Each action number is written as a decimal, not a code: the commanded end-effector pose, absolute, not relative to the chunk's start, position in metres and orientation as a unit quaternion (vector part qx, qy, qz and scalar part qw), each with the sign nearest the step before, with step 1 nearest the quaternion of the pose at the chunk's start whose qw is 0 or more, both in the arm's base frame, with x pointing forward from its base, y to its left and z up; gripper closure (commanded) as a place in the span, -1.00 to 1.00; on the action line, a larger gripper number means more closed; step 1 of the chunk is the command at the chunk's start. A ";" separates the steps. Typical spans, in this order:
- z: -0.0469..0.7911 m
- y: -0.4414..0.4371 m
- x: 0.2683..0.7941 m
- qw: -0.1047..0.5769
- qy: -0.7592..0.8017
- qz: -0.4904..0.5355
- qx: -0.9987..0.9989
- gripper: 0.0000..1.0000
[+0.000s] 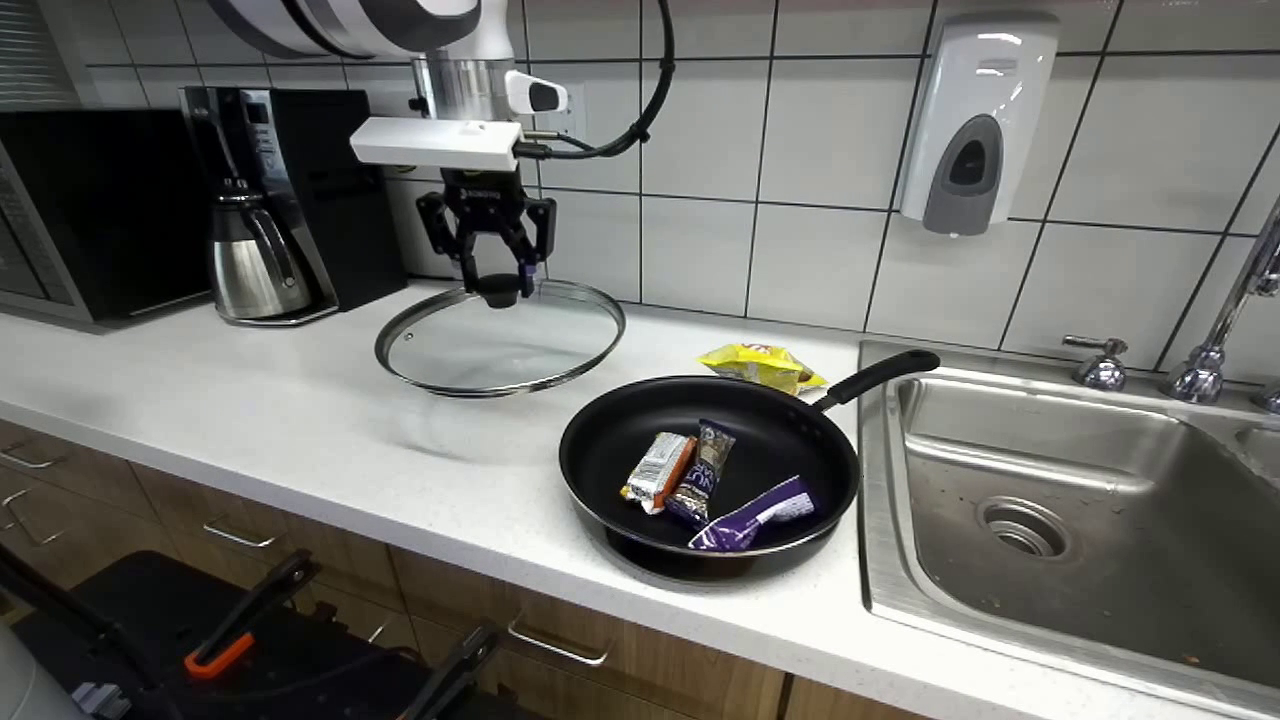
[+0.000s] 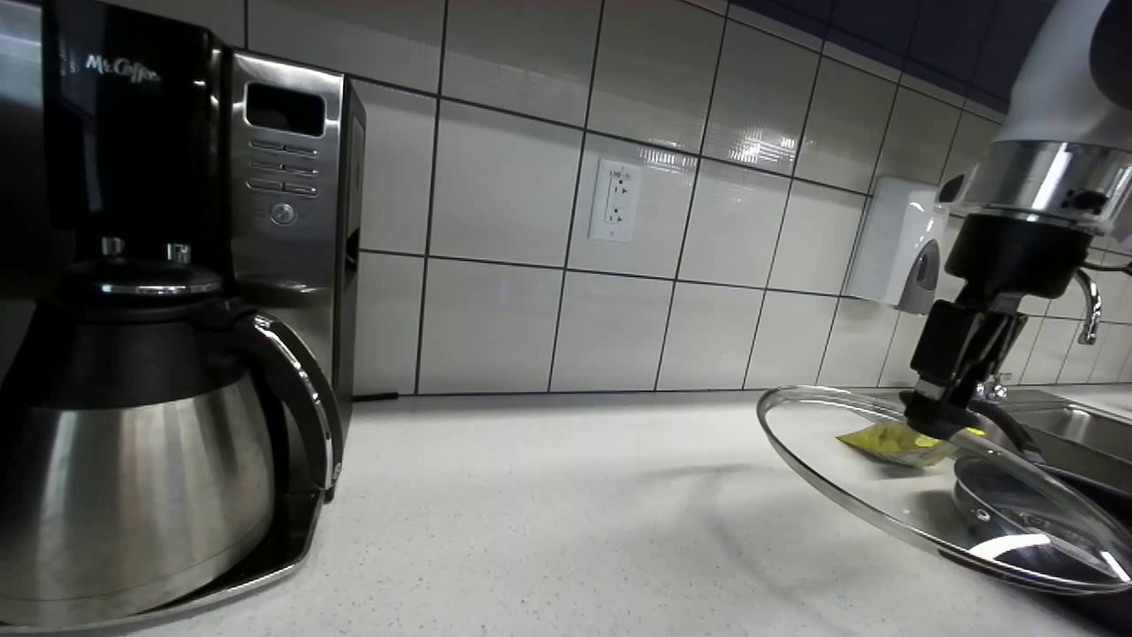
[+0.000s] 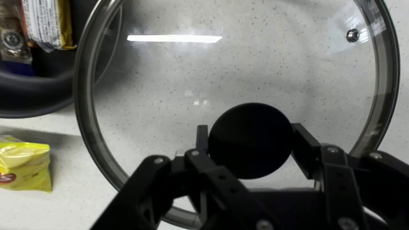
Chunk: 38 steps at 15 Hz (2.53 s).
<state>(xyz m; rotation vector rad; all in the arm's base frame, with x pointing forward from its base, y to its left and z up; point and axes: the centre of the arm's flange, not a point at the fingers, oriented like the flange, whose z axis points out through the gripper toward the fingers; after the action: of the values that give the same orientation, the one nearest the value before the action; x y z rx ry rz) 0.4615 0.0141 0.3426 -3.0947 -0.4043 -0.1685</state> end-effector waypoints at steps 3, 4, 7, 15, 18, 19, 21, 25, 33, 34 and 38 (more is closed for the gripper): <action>0.370 -0.034 0.415 0.001 -0.052 -0.082 -0.995 0.21; 0.371 -0.042 0.409 -0.002 -0.038 -0.085 -0.996 0.21; 0.372 -0.064 0.394 -0.004 -0.008 -0.088 -0.996 0.21; 0.370 -0.123 0.363 -0.002 0.056 -0.099 -0.994 0.21; 0.370 -0.148 0.360 0.000 0.077 -0.101 -0.992 0.21; 0.370 -0.156 0.360 0.002 0.085 -0.100 -0.991 0.21; 0.369 -0.170 0.359 0.006 0.099 -0.096 -0.990 0.21; 0.367 -0.193 0.363 0.008 0.117 -0.093 -0.989 0.21; 0.359 -0.223 0.382 0.004 0.135 -0.079 -0.988 0.21; 0.355 -0.226 0.383 -0.003 0.137 -0.080 -0.987 0.21; 0.341 -0.234 0.389 -0.004 0.143 -0.073 -0.987 0.21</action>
<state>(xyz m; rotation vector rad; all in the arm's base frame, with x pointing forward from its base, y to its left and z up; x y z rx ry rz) 0.3768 -0.2173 0.3362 -3.0881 0.4604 -0.1950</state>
